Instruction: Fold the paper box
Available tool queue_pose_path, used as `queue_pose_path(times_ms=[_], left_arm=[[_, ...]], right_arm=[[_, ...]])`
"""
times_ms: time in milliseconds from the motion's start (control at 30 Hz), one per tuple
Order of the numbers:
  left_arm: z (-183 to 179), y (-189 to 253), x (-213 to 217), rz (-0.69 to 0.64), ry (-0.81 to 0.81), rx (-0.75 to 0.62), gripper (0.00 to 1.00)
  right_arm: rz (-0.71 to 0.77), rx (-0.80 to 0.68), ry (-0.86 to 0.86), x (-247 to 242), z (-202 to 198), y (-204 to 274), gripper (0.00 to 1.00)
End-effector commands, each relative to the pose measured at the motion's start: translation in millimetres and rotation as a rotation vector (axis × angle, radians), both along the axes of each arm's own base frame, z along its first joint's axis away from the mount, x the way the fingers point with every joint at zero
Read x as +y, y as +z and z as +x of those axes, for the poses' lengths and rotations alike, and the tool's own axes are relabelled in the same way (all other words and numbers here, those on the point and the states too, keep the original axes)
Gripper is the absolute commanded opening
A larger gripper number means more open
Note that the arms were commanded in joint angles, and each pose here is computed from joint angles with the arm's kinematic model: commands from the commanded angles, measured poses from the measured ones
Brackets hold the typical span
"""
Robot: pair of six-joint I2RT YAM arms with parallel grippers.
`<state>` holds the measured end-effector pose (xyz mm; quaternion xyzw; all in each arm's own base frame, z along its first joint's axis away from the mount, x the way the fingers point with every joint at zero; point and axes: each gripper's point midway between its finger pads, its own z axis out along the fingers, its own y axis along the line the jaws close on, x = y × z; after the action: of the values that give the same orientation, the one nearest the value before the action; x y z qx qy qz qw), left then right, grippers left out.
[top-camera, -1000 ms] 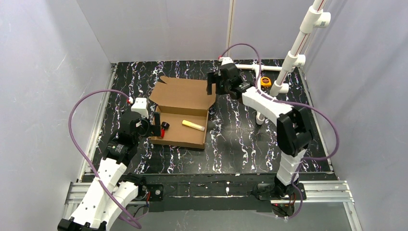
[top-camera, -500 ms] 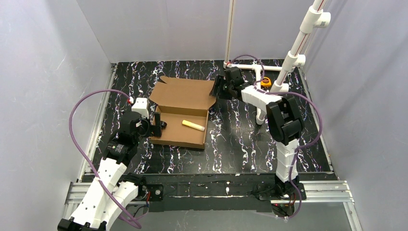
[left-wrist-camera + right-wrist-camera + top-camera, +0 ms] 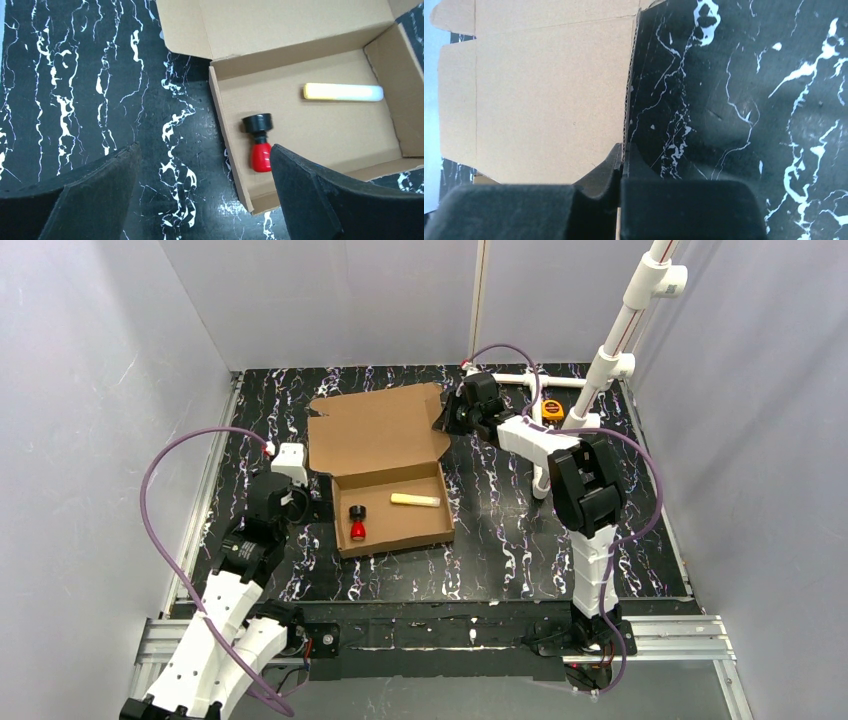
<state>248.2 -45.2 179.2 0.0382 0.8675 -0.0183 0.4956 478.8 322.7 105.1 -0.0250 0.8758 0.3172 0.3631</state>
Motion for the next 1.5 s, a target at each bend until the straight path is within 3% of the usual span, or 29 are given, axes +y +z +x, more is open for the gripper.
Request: queue_pose_path(times_ms=[0,167,300,400,733,900,1033,1300,1467], left_arm=[[5.0,20.3,2.3,-0.091,0.049,-0.087,1.00],[22.3,23.5,-10.8,-0.422,0.079,-0.085,0.99],[55.5,22.0,1.6,-0.719,0.137,-0.073,0.97],[79.0,22.2,13.4,-0.843,0.148,-0.041,0.94],[103.1,-7.7,3.6,-0.951,0.015,0.093,0.91],[107.3,-25.1,-1.7,-1.017,0.018,0.171,0.66],[109.1,-30.5,-4.0,-1.009,0.016,0.184,0.55],[113.5,-38.3,-7.6,-0.934,0.003,0.169,0.01],[112.5,-34.1,-2.1,-0.778,0.030,0.068,0.00]], right_arm=[[-0.055,-0.274,0.055,-3.1,26.0,63.6,0.01],[-0.164,-0.376,0.213,-5.6,18.2,67.6,0.01],[-0.148,-0.403,0.321,-0.6,-2.2,66.9,0.01],[-0.123,-0.410,0.344,0.9,-9.6,65.7,0.01],[-0.066,-0.402,0.357,4.2,-15.3,69.1,0.01],[-0.059,-0.407,0.366,5.2,-17.3,72.9,0.01],[-0.057,-0.414,0.368,5.1,-16.9,75.6,0.01],[-0.048,-0.409,0.396,7.8,-20.4,77.2,0.05],[-0.075,-0.438,0.435,7.9,-22.2,91.8,0.26]])
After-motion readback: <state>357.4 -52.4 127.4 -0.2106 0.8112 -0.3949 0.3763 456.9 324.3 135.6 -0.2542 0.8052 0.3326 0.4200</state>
